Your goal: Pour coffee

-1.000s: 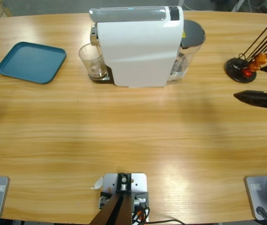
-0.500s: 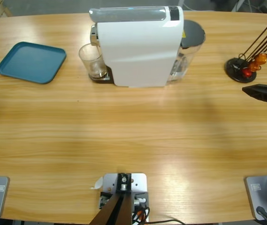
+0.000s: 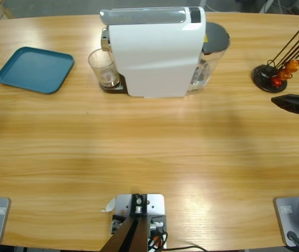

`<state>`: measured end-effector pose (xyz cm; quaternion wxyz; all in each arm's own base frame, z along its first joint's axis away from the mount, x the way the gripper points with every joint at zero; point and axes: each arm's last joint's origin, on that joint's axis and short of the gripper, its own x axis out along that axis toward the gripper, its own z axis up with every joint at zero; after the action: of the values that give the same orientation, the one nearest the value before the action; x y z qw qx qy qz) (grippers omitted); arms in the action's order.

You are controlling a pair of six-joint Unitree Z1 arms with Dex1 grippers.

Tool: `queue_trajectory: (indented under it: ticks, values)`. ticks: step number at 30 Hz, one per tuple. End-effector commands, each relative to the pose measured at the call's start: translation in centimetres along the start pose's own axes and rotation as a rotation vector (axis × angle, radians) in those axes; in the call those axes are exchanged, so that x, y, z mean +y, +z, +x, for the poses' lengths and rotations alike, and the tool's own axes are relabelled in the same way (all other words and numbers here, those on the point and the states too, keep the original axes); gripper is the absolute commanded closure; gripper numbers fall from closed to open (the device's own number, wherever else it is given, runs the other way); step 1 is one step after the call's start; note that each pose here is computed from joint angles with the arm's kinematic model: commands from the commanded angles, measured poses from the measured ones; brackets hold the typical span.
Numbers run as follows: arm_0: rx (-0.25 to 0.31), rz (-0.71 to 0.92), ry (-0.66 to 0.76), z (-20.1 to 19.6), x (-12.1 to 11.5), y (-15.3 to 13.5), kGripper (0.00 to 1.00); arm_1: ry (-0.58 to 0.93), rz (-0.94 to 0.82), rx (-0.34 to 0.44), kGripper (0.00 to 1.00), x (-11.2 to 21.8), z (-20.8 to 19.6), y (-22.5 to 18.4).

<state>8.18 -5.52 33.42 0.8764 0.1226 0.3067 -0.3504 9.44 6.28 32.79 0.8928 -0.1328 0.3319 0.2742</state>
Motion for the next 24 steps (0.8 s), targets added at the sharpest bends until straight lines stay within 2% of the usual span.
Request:
queue_trajectory:
  ticks: [1,8,16,24]
  values:
    - [-0.051,0.013,-0.102,0.7,-0.8,-2.7,0.0,-0.009,0.004,0.022,0.0,0.1,0.5,-0.8]
    - [-0.052,0.011,-0.099,0.7,-0.8,-2.7,0.0,-0.007,0.003,0.045,0.0,0.1,1.1,-0.5]
    - [-0.051,0.015,-0.087,1.3,-0.6,-3.0,0.0,-0.006,0.003,0.036,0.0,0.1,0.8,-0.6]
    - [-0.05,-0.013,-0.028,2.6,-0.1,-3.1,0.0,-0.005,0.003,0.041,0.0,0.1,1.0,-0.5]
